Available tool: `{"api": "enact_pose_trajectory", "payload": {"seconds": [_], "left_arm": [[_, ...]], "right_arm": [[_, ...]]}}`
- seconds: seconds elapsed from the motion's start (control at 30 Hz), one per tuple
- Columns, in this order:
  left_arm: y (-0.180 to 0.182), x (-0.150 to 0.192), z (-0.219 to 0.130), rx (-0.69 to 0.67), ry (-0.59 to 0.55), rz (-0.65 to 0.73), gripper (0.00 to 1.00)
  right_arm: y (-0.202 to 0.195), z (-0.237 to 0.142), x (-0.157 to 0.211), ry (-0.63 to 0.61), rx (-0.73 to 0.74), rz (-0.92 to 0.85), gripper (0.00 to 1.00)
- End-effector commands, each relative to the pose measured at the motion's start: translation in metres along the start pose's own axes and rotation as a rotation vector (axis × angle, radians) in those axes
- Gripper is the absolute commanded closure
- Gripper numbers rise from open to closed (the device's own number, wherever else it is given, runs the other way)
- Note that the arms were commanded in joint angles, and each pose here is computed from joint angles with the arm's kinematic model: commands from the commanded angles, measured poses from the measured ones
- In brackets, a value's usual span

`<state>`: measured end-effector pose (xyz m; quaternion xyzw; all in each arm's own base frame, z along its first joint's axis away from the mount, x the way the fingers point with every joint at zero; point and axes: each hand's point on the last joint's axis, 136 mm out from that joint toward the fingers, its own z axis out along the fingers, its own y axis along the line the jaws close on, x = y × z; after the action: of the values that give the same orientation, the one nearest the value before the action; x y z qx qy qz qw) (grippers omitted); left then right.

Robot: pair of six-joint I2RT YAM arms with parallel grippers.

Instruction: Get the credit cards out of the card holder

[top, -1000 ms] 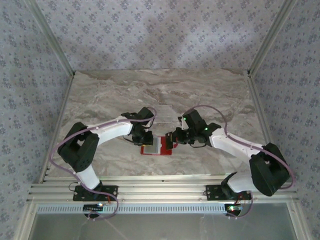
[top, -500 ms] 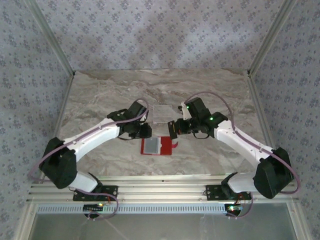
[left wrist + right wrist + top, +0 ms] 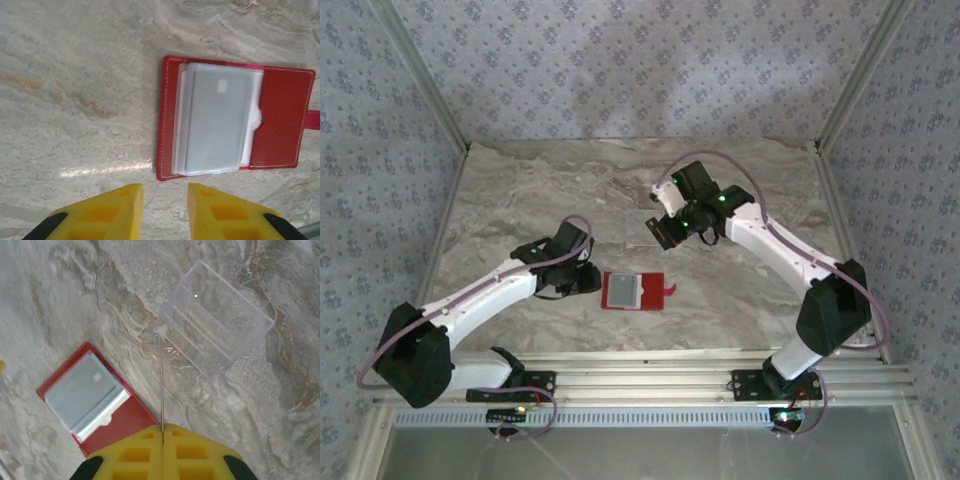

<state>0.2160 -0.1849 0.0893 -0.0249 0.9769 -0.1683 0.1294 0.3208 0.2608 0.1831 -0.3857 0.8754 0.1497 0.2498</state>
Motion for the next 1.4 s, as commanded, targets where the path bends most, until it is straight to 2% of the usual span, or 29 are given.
{"api": "enact_pose_trajectory", "payload": {"seconds": [0.0, 0.17, 0.27, 0.57, 0.93, 1.1, 1.37], "left_arm": [[0.007, 0.006, -0.001, 0.002, -0.007, -0.035, 0.69], [0.014, 0.012, -0.002, 0.007, -0.013, -0.049, 0.69], [0.017, 0.013, -0.007, 0.005, -0.027, -0.059, 0.69], [0.022, 0.022, -0.012, 0.052, -0.063, -0.112, 0.69], [0.025, 0.024, -0.019, 0.06, -0.08, -0.146, 0.7], [0.027, 0.023, -0.022, 0.058, -0.098, -0.152, 0.71], [0.028, 0.023, -0.021, 0.046, -0.096, -0.148, 0.71]], "right_arm": [[0.008, 0.006, 0.007, 0.108, -0.014, -0.348, 1.0], [0.012, 0.027, 0.007, 0.242, -0.018, -0.692, 1.0], [0.007, 0.037, 0.003, 0.298, -0.044, -0.785, 1.0], [-0.004, 0.061, -0.015, 0.366, -0.117, -0.863, 1.0], [-0.033, 0.088, -0.028, 0.422, -0.077, -0.847, 1.0], [-0.042, 0.1, -0.022, 0.453, -0.074, -0.84, 1.0], [-0.031, 0.111, 0.0, 0.494, -0.188, -0.812, 1.0]]}}
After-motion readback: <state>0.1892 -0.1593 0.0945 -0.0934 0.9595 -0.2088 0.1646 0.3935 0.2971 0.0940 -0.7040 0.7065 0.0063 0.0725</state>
